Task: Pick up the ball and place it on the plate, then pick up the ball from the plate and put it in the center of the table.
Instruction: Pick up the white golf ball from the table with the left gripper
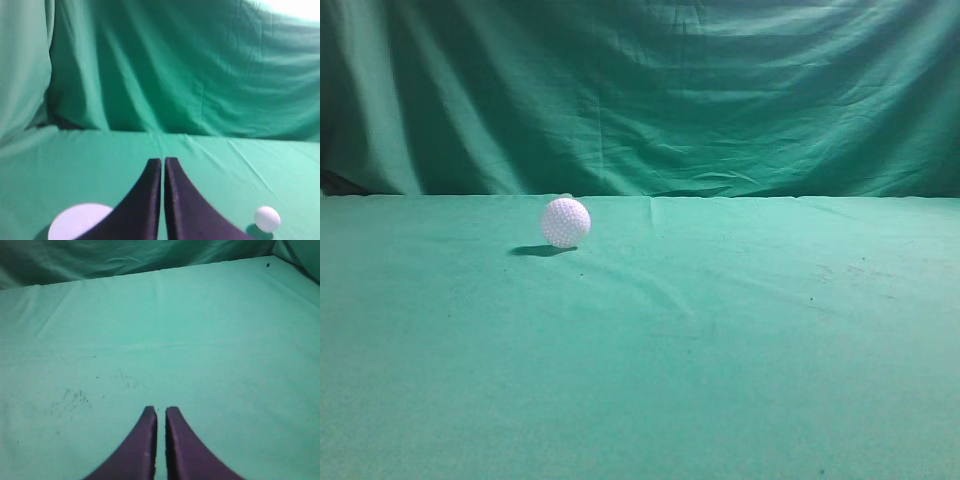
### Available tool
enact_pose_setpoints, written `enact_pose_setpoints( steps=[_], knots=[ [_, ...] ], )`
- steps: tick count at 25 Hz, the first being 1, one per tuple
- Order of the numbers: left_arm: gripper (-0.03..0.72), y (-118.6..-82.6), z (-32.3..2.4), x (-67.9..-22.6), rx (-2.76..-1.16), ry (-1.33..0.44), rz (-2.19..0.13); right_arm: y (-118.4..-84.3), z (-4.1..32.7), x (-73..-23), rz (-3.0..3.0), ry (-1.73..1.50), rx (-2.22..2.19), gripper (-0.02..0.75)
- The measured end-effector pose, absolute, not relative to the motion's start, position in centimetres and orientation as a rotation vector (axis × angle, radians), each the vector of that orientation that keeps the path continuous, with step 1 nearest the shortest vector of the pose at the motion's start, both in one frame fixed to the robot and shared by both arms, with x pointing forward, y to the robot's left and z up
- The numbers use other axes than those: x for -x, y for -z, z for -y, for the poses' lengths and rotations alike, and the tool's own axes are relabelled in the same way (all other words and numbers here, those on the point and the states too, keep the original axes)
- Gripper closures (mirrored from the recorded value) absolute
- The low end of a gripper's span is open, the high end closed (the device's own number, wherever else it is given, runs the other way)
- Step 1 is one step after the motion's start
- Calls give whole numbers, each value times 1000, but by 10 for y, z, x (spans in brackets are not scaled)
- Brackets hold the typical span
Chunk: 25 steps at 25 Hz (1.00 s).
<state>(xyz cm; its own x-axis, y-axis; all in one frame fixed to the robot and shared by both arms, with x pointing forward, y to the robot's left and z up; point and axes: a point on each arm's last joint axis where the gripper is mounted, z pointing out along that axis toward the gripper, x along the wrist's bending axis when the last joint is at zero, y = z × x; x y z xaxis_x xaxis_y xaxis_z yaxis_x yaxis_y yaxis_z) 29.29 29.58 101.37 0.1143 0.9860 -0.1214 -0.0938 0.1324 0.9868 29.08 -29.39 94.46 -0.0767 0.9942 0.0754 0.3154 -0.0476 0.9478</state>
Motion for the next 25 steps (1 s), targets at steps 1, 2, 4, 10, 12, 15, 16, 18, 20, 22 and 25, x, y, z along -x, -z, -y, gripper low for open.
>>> enact_pose_setpoints(
  steps=[1,2,4,10,12,15,16,18,20,22,25],
  knots=[
    [688,-1020,-295,-295,-1110,-1053,-1150,-945,294,-291,-1480,-1154,-1448,689],
    [688,-1024,-295,-297,-1130,-1017,-1190,-945,294,-291,-1480,-1154,-1448,689],
    [688,-1032,-293,-304,-1173,-943,-1270,-945,294,-291,-1480,-1154,-1448,689],
    [688,-1031,-288,-325,-1306,-770,-1461,-945,294,-291,-1480,-1154,-1448,689],
    [688,-1029,-286,-331,-1283,-715,-1497,-945,294,-291,-1480,-1154,-1448,689],
    [688,-1031,-284,-337,-1290,-691,-1508,-945,294,-291,-1480,-1154,-1448,689],
    [688,-1033,-283,-339,-1344,-707,-1490,-945,294,-291,-1480,-1154,-1448,689],
    [688,-1044,-279,-345,-1481,-715,-1438,-945,294,-291,-1480,-1154,-1448,689],
    [688,-1055,-273,-353,-1647,-679,-1365,-945,294,-291,-1480,-1154,-1448,689],
    [688,-1067,-264,-365,-1745,-597,-1301,-945,294,-291,-1480,-1154,-1448,689],
    [688,-1079,-251,-386,-1850,-504,-1212,-945,294,-291,-1480,-1154,-1448,689]
  ],
)
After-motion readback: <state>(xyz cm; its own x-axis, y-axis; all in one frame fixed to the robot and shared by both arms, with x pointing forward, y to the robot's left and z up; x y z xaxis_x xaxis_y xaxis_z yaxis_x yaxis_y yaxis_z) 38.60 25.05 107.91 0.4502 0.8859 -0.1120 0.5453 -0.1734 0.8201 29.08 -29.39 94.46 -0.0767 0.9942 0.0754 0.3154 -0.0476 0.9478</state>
